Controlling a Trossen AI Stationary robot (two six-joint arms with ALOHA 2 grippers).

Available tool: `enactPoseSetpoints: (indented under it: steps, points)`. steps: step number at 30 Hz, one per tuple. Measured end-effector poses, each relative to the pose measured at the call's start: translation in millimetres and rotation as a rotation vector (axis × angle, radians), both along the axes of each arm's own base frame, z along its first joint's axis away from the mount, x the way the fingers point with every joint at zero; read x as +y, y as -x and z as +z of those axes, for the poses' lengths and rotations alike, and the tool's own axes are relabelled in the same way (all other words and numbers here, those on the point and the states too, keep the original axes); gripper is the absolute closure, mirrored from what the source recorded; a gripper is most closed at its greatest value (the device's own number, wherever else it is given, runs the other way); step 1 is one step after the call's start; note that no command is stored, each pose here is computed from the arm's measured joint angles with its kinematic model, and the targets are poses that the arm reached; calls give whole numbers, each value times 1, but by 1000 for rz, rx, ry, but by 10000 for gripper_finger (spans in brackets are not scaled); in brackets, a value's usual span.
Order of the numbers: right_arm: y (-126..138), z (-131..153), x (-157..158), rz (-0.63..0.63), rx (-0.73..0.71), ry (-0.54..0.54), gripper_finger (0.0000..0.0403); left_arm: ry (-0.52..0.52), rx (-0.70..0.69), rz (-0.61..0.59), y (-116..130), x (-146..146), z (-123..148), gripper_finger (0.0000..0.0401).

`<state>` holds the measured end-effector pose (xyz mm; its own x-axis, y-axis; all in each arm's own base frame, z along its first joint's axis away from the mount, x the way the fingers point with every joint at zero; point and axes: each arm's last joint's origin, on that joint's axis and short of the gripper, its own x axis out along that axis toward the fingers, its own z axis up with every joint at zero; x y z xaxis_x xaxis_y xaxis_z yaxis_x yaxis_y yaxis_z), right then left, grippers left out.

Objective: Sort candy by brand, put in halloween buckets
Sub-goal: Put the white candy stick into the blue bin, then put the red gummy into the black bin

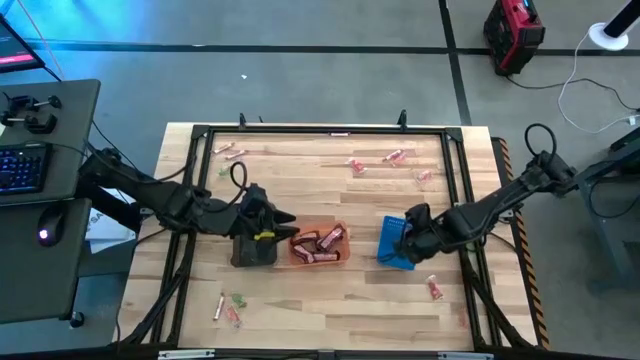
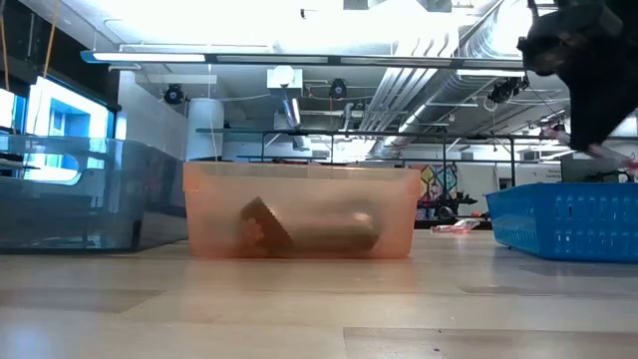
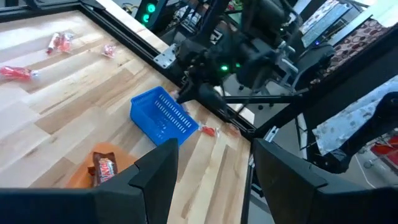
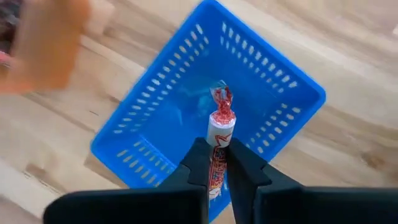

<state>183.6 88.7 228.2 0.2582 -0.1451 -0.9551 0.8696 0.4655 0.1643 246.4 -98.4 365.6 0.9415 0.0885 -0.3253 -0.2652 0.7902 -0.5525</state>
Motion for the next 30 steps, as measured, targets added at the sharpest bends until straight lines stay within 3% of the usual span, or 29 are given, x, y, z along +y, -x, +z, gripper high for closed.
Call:
enactPoseSetpoints:
  steps: [3,8,14,18,21,26,30]
  points:
    - [-3,-3,-2,24,-1,-24,354,-1,5,-7,0,-2,-1,201]
    - [-3,-3,-1,48,2,-43,264,5,4,-13,0,-4,-1,201]
    - [-7,10,5,193,-3,-97,186,-3,6,-14,0,-4,-1,201]
    - [-8,32,26,296,-58,-220,173,-4,6,-9,0,-2,-1,201]
    - [7,35,51,352,-3,-360,172,-1,8,-20,0,-4,-1,201]
    - [41,3,79,307,205,-404,172,-1,10,-28,1,-5,-2,201]
    - [53,-25,80,242,252,-387,172,-1,11,-25,0,-4,-2,201]
